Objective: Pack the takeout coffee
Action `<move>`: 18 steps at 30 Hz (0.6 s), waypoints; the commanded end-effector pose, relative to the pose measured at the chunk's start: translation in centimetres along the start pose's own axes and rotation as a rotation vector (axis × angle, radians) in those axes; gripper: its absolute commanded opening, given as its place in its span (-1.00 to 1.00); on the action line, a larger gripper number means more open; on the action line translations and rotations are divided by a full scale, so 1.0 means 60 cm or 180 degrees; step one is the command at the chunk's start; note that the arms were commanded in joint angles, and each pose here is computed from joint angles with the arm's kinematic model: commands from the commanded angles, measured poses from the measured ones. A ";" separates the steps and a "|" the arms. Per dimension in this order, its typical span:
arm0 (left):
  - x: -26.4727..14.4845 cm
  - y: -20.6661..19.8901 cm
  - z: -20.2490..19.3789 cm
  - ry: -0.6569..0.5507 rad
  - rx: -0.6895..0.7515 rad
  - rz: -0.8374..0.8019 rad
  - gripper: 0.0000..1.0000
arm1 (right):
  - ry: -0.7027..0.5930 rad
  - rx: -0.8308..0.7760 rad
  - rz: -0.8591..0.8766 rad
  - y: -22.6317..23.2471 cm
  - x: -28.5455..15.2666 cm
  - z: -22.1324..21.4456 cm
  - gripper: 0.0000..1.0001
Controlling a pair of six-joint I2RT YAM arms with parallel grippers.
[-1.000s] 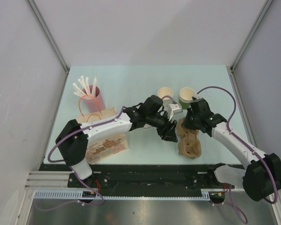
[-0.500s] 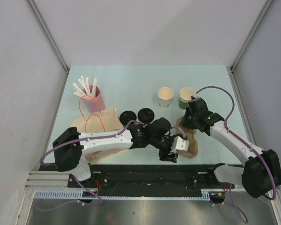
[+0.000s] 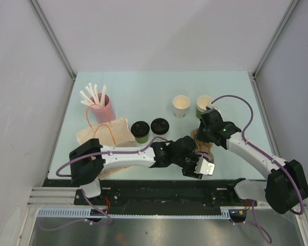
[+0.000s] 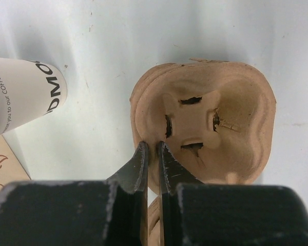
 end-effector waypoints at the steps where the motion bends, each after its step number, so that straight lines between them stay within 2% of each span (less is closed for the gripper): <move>1: 0.011 0.019 -0.006 0.0031 0.0242 0.0139 0.23 | -0.0167 0.0031 0.0030 0.019 -0.011 0.020 -1.00; 7: 0.009 0.021 -0.020 0.0170 0.0477 0.0186 0.24 | -0.0170 -0.0028 0.0064 0.031 -0.015 0.029 -1.00; 11: 0.008 0.015 -0.035 0.0291 0.0515 0.0171 0.14 | -0.0151 -0.0047 0.0103 0.036 -0.014 0.028 -1.00; 18: 0.014 0.009 -0.057 0.0488 0.0604 0.0079 0.14 | -0.0155 -0.0060 0.0150 0.041 -0.019 0.029 -1.00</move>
Point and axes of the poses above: each gripper's point midway between its finger pads, its own x axis out along the fingers, its own y axis along the line the jaws close on, z = x × y, the point moved 6 cm from there along -x, back along the fingers, and after that the axes turned 14 degrees about x, right-handed, at the moved point
